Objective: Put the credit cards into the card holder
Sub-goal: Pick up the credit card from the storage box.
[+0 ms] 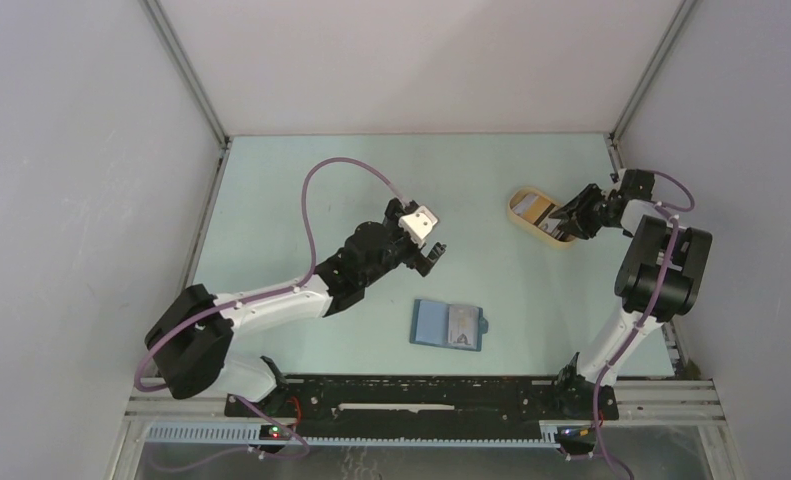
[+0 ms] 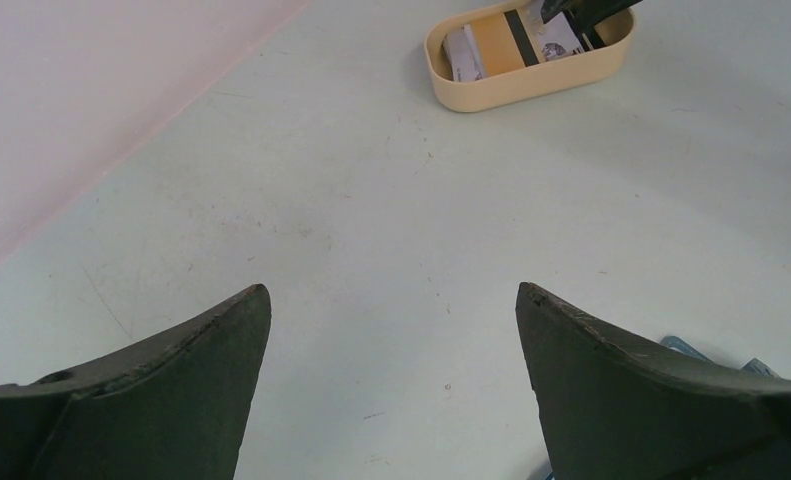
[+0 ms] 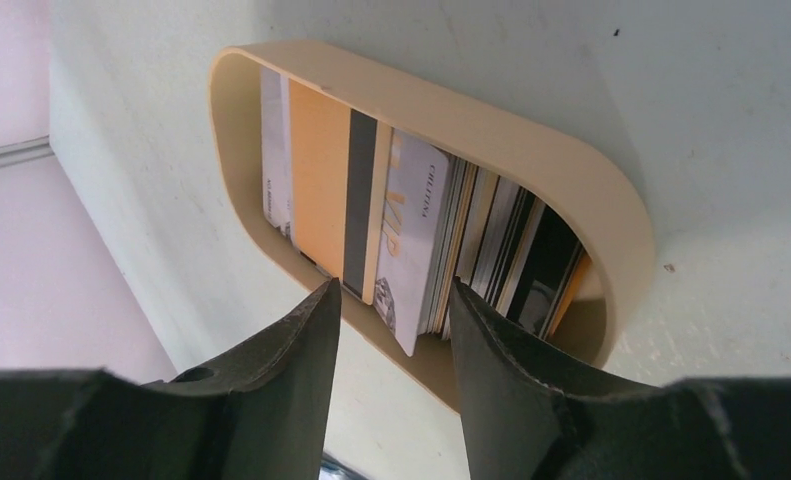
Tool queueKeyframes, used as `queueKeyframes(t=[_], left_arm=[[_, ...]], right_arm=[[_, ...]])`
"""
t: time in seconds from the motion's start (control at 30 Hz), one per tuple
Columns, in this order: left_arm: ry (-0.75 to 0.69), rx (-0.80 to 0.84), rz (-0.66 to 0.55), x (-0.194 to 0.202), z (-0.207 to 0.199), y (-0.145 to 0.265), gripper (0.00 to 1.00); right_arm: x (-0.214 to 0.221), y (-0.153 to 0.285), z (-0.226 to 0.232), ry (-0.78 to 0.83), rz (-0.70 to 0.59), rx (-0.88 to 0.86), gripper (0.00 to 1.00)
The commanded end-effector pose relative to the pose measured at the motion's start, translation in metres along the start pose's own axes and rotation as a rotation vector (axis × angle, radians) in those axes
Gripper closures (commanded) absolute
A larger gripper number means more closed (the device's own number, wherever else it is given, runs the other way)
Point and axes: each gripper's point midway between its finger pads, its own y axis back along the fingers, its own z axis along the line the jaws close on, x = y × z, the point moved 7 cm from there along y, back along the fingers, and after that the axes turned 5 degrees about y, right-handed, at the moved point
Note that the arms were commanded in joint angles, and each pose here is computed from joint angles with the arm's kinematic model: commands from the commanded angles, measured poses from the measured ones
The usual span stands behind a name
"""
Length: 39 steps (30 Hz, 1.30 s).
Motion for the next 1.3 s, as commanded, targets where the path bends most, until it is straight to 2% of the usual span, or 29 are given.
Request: queueKeyframes(t=[0.0, 0.37, 0.5, 0.97, 1.2, 1.27], left_arm=[[-0.016, -0.001, -0.071, -0.027, 0.005, -0.005, 0.03], [-0.016, 0.004, -0.057, -0.025, 0.004, -0.007, 0.03], [-0.017, 0.003, -0.054, -0.025, 0.004, -0.008, 0.03], [-0.022, 0.011, -0.037, -0.023, 0.003, -0.01, 0.03], [-0.023, 0.013, -0.034, -0.023, 0.003, -0.01, 0.03], [-0.023, 0.014, -0.033, -0.022, 0.003, -0.01, 0.03]], right_arm=[[-0.016, 0.001, 0.016, 0.02, -0.036, -0.073, 0.48], [-0.016, 0.002, 0.029, 0.052, -0.039, -0.112, 0.5], [-0.016, 0.001, 0.031, 0.053, -0.036, -0.131, 0.55], [-0.021, -0.011, 0.031, 0.032, -0.04, -0.139, 0.57], [-0.021, -0.022, 0.023, 0.012, -0.029, -0.085, 0.65], [-0.022, -0.021, 0.021, 0.016, -0.038, -0.068, 0.72]])
